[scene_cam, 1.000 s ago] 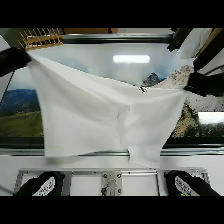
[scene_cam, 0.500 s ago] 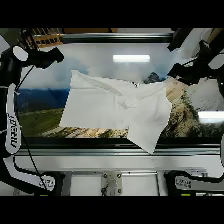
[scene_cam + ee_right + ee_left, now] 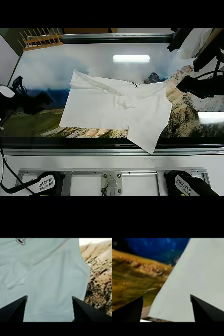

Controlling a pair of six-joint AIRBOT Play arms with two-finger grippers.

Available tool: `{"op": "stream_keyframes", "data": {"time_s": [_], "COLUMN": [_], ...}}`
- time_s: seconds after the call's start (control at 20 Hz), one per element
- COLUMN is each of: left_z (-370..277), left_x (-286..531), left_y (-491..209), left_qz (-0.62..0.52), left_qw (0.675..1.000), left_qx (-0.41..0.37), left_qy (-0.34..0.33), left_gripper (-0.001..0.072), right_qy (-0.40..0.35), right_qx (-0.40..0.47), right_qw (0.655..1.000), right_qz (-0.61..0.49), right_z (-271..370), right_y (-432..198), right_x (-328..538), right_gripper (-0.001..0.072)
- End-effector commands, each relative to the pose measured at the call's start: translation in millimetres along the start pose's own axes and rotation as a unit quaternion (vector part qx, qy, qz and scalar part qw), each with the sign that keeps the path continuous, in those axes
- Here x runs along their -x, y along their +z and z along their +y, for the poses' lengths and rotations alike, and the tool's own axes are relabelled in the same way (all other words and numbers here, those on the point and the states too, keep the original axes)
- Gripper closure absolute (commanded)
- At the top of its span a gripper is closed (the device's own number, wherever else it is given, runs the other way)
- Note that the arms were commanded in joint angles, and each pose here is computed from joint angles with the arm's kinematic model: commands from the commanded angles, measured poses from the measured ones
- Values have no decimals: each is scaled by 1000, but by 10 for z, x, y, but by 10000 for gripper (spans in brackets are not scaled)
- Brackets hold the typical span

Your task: Fold the clothes and pants, and hang the long-sleeved shirts on hangers.

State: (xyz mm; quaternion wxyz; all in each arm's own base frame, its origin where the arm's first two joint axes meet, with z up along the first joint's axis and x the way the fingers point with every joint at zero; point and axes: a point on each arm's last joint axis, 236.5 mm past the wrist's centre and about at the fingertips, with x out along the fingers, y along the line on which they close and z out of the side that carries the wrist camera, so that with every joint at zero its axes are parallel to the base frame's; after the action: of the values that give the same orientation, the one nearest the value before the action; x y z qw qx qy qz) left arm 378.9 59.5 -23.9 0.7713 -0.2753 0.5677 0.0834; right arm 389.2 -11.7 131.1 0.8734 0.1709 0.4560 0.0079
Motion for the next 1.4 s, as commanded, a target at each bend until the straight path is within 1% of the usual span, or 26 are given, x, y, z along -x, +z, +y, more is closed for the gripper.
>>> {"op": "stream_keyframes", "data": {"time_s": [0.0,0.05,0.25,0.4,0.6,0.65,0.7,0.75,0.8,0.95,1.1,1.25,1.35], "left_z": [472,522,319,160,-102,-160,-210,-253,-288,-370,-425,-433,-435], "left_x": [-312,-380,-621,-821,-946,-945,-929,-908,-874,-711,-595,-577,-576], "left_y": [-792,-889,-1050,-1136,-984,-948,-915,-889,-858,-760,-746,-737,-728], "left_qz": [26,18,11,43,40,37,33,32,28,2,-7,-10,-12], "left_qw": [996,995,990,992,993,994,995,995,996,998,999,999,998], "left_qx": [82,100,139,116,106,101,92,85,77,50,9,4,4], "left_qy": [21,23,-18,-16,-21,-24,-26,-29,-32,-45,-52,-54,-54], "left_gripper": [94,94,94,94,97,269,486,637,702,702,702,702,702], "right_qy": [1,1,17,27,29,28,28,26,18,-25,-59,-81,-75], "right_qx": [1,1,-6,-11,-11,-11,-11,-13,-15,-25,-96,-161,-182], "right_qw": [1000,1000,1000,1000,1000,1000,1000,1000,1000,998,991,978,971], "right_qz": [8,9,4,1,1,1,3,7,13,48,79,105,134], "right_z": [-4,-4,71,119,125,123,119,95,35,-359,-867,-1298,-1416], "right_y": [-309,-326,-306,-288,-290,-291,-298,-313,-339,-515,-809,-1245,-1582], "right_x": [90,93,93,95,97,96,96,100,107,138,56,-187,-399], "right_gripper": [107,107,107,107,107,107,107,107,106,107,107,107,107]}}
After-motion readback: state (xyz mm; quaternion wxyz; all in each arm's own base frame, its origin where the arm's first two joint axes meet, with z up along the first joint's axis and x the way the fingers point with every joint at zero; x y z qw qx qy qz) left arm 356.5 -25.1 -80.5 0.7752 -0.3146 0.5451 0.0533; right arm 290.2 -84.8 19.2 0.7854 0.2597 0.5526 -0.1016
